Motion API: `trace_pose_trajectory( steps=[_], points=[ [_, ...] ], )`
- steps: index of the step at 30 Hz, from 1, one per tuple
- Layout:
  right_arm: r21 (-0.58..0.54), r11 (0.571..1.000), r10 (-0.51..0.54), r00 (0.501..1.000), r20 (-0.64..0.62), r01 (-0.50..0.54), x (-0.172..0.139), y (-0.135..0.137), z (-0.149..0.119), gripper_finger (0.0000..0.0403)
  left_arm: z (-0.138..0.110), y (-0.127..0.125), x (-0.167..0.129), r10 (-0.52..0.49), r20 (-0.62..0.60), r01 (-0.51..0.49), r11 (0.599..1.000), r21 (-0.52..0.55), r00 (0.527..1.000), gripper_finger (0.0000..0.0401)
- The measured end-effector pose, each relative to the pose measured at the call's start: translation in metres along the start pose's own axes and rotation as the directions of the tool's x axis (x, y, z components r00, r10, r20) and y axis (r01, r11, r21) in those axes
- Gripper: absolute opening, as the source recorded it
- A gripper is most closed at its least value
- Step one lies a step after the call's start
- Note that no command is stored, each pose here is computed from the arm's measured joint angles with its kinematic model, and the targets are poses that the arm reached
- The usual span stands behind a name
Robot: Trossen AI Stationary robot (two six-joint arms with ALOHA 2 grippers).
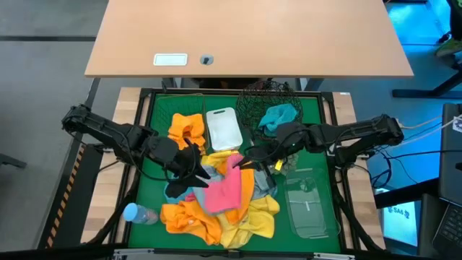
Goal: Sort microfiber towel by color & place in baskets
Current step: Put the pink microfiber towel into the white bin
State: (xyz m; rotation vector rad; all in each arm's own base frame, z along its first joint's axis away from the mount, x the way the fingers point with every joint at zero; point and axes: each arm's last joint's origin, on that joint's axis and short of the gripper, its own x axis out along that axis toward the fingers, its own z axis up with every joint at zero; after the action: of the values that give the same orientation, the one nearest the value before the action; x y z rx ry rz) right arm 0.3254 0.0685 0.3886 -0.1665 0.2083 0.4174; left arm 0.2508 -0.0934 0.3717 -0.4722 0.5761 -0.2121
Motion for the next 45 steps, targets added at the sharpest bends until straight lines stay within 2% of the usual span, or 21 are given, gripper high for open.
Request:
trace_pose_trajectory(
  steps=[7, 13, 19, 27, 33, 45],
  points=[
    [0.006, 0.989, -0.149, 0.988, -0.034, 0.149, -0.013, -0.037, 0.0, 0.0003, -0.012, 0.001, -0.001, 0.055, -0.099, -0.054, 0.998, 0.012, 0.994, 0.0151],
    [0.026, 0.961, -0.277, 0.961, -0.014, 0.277, -0.033, -0.078, 0.004, 0.0002, -0.013, 0.0, -0.001, 0.08, -0.085, -0.079, 0.997, 0.022, 0.993, 0.0147],
    [0.016, 0.938, -0.347, 0.938, 0.026, 0.347, -0.056, -0.112, 0.009, 0.0002, -0.013, 0.0, -0.001, 0.09, -0.078, -0.088, 0.996, 0.023, 0.993, 0.0147],
    [0.007, 0.893, -0.45, 0.893, 0.009, 0.45, -0.073, -0.149, -0.004, 0.0002, -0.012, 0.002, -0.001, 0.132, -0.049, -0.131, 0.991, 0.028, 0.99, 0.0147],
    [0.035, 0.906, -0.419, 0.907, -0.049, 0.421, -0.054, -0.173, -0.031, 0.0002, -0.012, 0.002, -0.001, 0.133, -0.049, -0.131, 0.991, 0.033, 0.99, 0.0147],
    [0.098, 0.928, -0.335, 0.92, -0.205, 0.36, -0.014, -0.19, -0.082, 0.0004, -0.012, 0.002, -0.001, 0.132, -0.048, -0.131, 0.991, 0.033, 0.99, 0.0147]
  ],
)
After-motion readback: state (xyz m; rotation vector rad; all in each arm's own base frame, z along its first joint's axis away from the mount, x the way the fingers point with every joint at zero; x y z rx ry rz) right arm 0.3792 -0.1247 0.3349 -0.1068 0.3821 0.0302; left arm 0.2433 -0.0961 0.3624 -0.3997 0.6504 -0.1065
